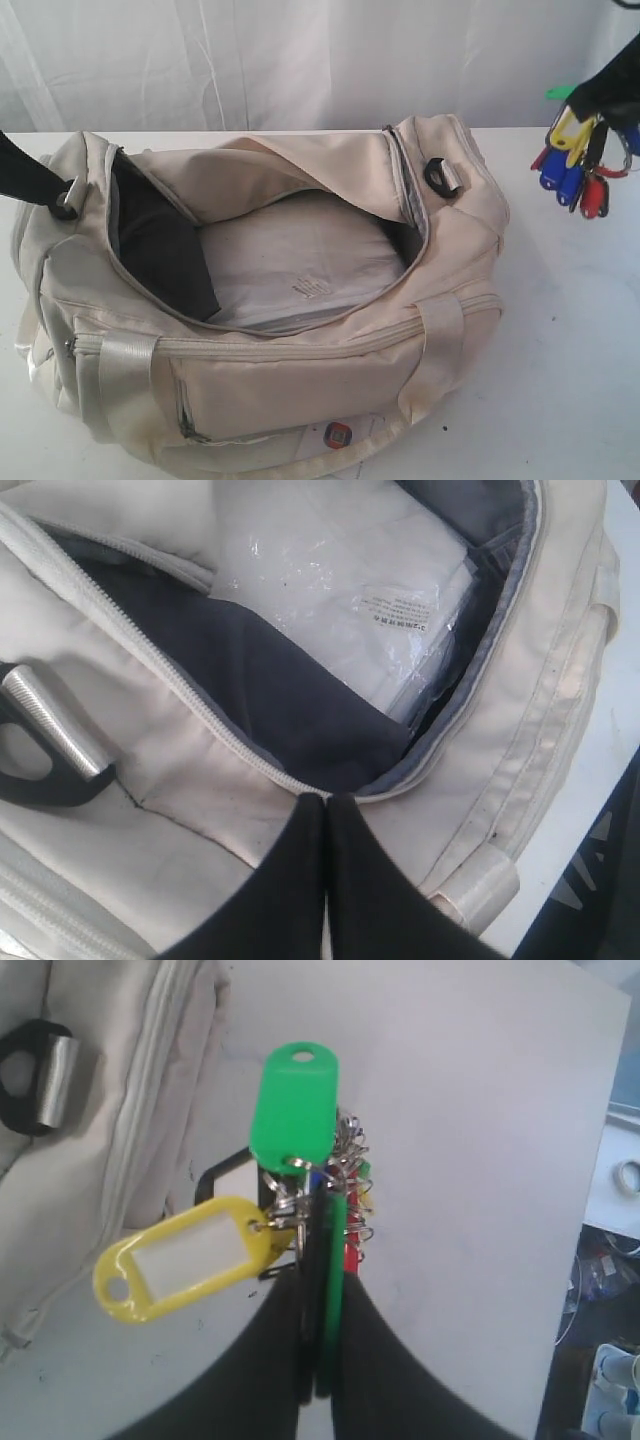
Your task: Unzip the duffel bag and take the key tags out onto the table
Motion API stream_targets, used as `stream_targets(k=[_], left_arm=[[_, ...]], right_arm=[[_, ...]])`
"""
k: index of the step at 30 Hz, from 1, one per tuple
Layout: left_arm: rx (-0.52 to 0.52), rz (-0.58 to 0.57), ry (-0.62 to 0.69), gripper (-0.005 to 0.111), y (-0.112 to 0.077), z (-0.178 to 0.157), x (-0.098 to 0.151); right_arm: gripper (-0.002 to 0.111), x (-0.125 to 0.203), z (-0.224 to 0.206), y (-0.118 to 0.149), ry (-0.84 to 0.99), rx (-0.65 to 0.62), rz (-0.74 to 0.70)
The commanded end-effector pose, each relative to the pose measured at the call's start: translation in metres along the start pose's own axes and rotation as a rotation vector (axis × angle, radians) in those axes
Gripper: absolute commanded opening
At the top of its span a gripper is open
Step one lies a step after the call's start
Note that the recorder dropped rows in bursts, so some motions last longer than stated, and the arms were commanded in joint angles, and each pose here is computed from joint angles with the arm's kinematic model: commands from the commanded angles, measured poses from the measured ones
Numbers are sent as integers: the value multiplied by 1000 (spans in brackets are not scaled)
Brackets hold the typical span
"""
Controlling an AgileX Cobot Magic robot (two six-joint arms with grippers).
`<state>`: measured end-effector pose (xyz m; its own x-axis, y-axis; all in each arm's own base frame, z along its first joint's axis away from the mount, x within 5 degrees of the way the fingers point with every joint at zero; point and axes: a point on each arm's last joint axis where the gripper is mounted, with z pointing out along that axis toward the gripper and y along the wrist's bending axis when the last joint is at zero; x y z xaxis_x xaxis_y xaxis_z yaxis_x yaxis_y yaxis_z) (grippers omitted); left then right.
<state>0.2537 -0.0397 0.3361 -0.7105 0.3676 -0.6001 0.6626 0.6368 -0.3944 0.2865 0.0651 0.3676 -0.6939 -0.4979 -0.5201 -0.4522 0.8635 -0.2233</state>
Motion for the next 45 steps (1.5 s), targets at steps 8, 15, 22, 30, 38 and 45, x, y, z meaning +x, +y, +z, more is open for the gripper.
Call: stream_targets(k=[8,15,22,30,38,45], left_arm=[[29,9,-1,0,-5,-1,1],[25,8,-7,0,-4,-1,1],[22,9,-7,0,-4,-1,1],[22,9,-7,0,-4,-1,1],[24,19,-6,0,-4,-1,1],[14,44,-54,0,-11,-2,6]], right_arm=[[0,31,93,14,59,-31,81],[0,42,130,24,130,-98,149],[5,47,137,35,204,-200,204],[56,44,112,36,204,-239,191],[65,27,37,26,67,-199,171],[46,43,-36,28,-34,-182,180]])
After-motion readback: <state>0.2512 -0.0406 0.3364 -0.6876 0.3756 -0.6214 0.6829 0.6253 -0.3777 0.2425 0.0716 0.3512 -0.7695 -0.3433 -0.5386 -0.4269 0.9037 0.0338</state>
